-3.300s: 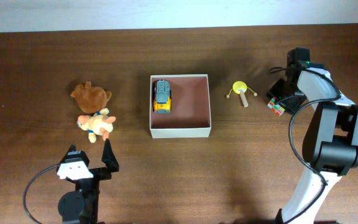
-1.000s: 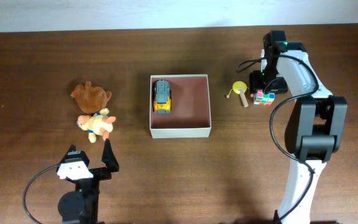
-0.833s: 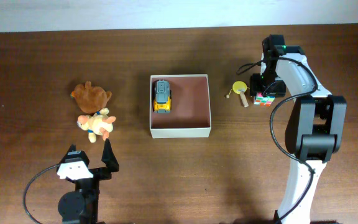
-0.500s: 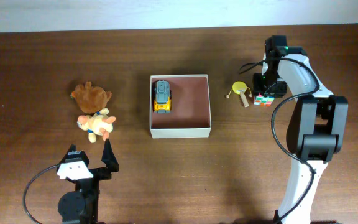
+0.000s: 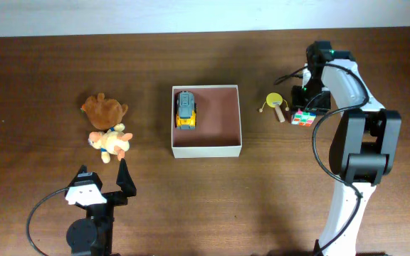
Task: Pack container
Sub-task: 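Carry the Rubik's cube left over the box and lower it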
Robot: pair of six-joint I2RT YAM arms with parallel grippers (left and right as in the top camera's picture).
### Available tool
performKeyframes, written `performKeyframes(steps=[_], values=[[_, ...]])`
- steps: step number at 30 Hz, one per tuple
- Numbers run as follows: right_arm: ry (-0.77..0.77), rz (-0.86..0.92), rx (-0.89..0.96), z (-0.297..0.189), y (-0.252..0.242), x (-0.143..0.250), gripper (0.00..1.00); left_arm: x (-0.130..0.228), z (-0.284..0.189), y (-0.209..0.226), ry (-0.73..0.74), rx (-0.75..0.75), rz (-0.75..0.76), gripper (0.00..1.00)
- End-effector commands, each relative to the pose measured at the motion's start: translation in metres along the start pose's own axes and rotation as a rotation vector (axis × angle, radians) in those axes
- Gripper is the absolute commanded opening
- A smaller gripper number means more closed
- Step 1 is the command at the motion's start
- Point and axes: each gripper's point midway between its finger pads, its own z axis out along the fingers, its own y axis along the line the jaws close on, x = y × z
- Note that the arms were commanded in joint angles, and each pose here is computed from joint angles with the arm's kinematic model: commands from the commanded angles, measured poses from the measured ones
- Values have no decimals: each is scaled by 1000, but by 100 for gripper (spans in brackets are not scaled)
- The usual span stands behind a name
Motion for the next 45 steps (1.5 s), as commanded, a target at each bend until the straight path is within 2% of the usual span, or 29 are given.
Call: performKeyframes(steps=[1,4,10,13,18,27,28,36,45], values=[[-84,-43,-109,-44,18,-20,47,1,0,0,-1,4,20,99],[-109,-117,-226,-81,41,-19,47,2,0,0,-1,3,20,99],[-192,-336,-580,-166,115,-2,47,1,0,0,-1,4,20,99],[-204,-414,-657,-183,153,8,47,2,0,0,-1,3,20,99],[-198,-532,-668,-181,206,26,47,2,0,0,-1,3,20,99],[-243,-499,-406,-146,267,33,48,2,0,0,-1,3,20,99],[-257,-463,-330,-133,272,32,48,1,0,0,-1,3,20,99],[-282,-324,-32,-78,253,27,47,2,0,0,-1,4,20,99],[-302,-233,59,-47,235,21,47,2,0,0,-1,3,20,99]])
